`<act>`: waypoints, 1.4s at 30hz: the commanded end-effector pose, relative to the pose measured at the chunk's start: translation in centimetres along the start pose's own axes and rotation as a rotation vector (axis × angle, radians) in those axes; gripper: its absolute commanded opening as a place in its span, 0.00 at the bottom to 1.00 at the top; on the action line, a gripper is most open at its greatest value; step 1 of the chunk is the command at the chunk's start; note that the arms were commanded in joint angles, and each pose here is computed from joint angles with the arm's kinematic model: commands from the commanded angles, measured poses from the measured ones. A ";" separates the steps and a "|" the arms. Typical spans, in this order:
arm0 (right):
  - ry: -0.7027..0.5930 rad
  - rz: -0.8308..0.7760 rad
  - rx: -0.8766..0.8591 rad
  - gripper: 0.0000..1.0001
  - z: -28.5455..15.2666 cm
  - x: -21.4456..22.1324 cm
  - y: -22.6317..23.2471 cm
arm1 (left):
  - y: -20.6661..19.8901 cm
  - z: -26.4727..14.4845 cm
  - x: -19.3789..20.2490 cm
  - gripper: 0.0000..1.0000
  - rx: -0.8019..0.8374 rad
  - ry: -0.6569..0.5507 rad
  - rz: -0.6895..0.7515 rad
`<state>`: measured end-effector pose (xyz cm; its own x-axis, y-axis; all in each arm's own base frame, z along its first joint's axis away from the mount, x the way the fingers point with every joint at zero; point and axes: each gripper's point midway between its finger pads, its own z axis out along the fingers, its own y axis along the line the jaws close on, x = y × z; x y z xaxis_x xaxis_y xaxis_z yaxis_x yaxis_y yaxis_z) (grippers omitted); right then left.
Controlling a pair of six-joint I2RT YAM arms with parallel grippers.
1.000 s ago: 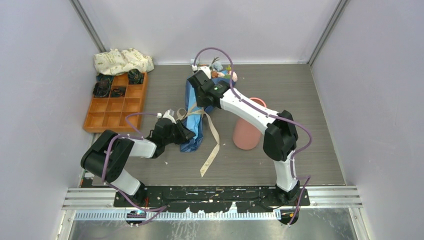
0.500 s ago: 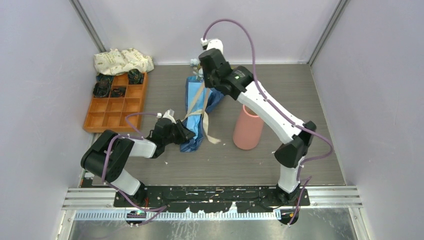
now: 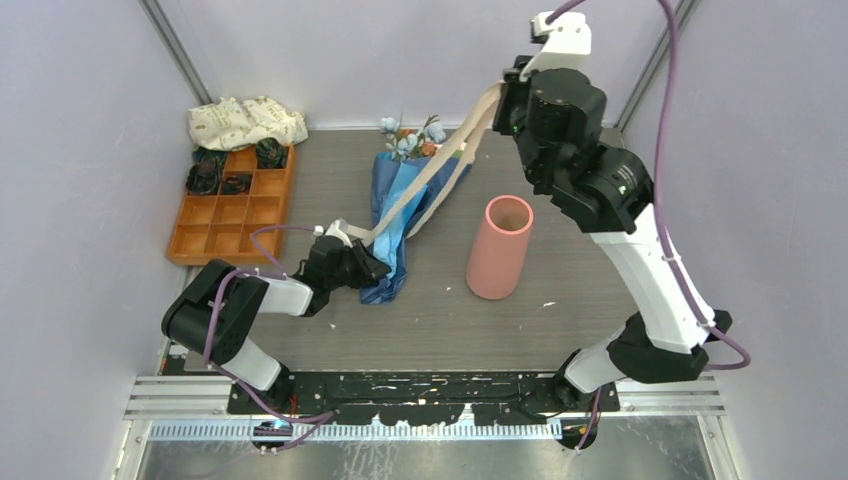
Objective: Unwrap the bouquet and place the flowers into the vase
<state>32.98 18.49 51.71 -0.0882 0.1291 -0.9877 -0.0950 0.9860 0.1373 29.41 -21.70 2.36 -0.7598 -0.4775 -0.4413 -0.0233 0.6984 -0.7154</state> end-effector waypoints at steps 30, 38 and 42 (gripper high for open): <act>0.277 0.209 0.737 0.24 5.9 9.9 -27.3 | -1.5 -9.7 -1.8 0.33 -0.170 -0.030 0.206; 0.226 0.294 0.590 0.54 5.9 8.9 -24.8 | -3.2 -11.6 -4.2 0.35 -0.196 -0.076 0.275; 0.177 0.362 0.442 0.55 4.9 7.4 -22.0 | -4.0 -13.7 -7.1 0.37 -0.278 -0.142 0.322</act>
<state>40.81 -4.43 34.66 -0.3637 0.4232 -0.8299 0.5485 0.8173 0.1764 24.80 -15.78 11.67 -0.7334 -0.2962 -0.6118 0.0180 0.8913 -0.4531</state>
